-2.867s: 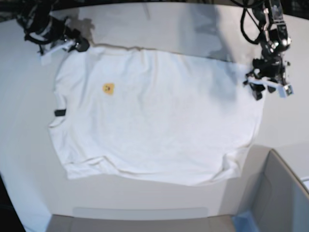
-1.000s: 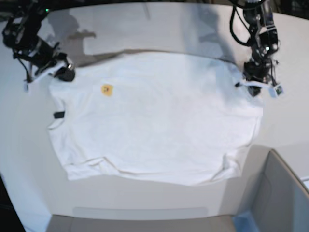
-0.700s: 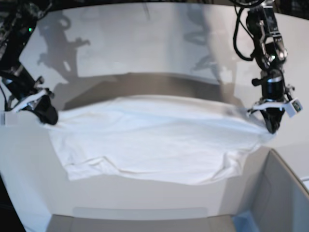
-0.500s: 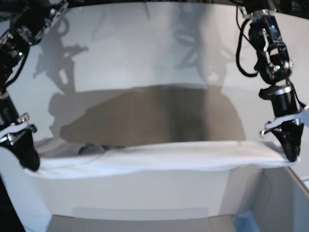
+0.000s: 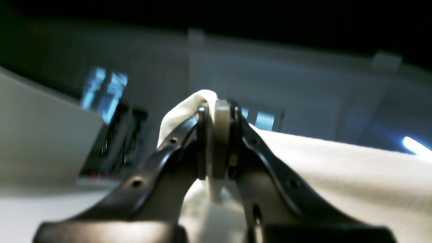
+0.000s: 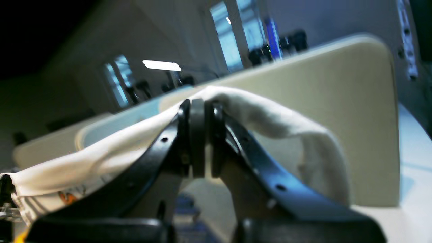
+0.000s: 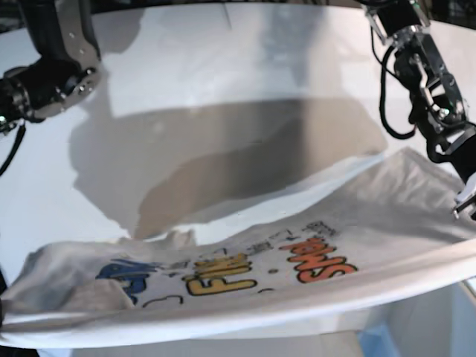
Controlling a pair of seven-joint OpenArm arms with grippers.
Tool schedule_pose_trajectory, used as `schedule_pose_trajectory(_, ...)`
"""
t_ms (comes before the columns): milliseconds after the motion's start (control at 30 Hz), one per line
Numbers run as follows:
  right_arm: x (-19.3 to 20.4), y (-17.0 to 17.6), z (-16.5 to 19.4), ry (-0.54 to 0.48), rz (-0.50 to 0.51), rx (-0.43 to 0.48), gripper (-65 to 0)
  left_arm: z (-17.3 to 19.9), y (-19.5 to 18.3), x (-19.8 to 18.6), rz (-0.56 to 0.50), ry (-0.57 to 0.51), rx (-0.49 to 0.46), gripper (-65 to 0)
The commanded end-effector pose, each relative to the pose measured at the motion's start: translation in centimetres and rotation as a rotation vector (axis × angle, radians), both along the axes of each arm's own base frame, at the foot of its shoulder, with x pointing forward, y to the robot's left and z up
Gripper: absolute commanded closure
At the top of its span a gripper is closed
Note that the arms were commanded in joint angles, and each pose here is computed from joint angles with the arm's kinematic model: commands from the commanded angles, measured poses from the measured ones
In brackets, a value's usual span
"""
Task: Layout the t-shirt on the table in an organized manner, then fold the t-shirt properly
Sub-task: 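Lift the shirt by the shoulders and flip it over, laying it down, then grasp the shirt's sleeve edge with the right gripper and pull it outward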
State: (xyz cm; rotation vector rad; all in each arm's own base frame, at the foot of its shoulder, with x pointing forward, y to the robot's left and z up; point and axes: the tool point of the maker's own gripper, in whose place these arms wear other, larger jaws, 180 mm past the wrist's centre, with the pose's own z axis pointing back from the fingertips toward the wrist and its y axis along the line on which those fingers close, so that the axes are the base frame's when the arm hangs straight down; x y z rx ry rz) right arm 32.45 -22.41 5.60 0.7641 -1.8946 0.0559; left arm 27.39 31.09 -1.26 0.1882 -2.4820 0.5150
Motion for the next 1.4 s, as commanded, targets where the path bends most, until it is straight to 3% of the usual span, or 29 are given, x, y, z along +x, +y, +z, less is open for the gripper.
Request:
schedule_pose_trajectory(0,-1.1,-0.8,1.8,-0.078,-0.020,0.023,0.0,1.4,0.4,-1.3,0.039,-0.059,0.024,0.0)
schedule_pose_trajectory(233,-3.7,-2.0,1.8,-0.144,0.045,0.120,0.0,0.5,0.4,-3.9,0.097,-0.110,0.070,0.0)
schedule_pose_trajectory(300,-4.5,-3.5,1.1,-0.152,0.004,0.160,0.0,0.3,0.3,-4.7,0.111,-0.125,0.085,0.0)
schedule_pose_trajectory(433,-5.6,-5.4,-0.2,-0.149,-0.080,0.146,0.0,0.0,0.1,-5.3,0.119,-0.130,0.098,0.0)
schedule_pose_trajectory(633,-5.7,-6.0,-1.1,-0.118,-0.100,0.152,0.0,0.6,-0.1,-4.7,0.096,-0.113,0.130,0.0)
schedule_pose_trajectory(767,-4.5,-5.6,-1.4,-0.076,-0.115,0.122,0.0,0.5,0.5,-1.4,0.039,0.010,0.078,0.0)
schedule_pose_trajectory(933,0.4,-3.2,-2.6,0.070,-0.141,-0.008,0.0,-1.4,0.9,5.3,-0.093,0.256,-0.091,-3.1)
schedule_pose_trajectory(1133,8.3,-2.0,-8.2,0.350,-0.133,-0.063,0.0,-8.3,1.5,12.7,-0.225,0.579,-0.302,-3.3)
schedule_pose_trajectory(1267,11.2,-1.2,-11.9,0.490,-0.102,-0.076,0.0,-13.0,2.7,14.8,-0.225,0.690,-0.389,-3.2)
schedule_pose_trajectory(1367,12.0,1.3,-13.9,0.546,-0.043,-0.130,0.0,-14.6,3.1,15.1,-0.221,0.725,-0.412,-3.2)
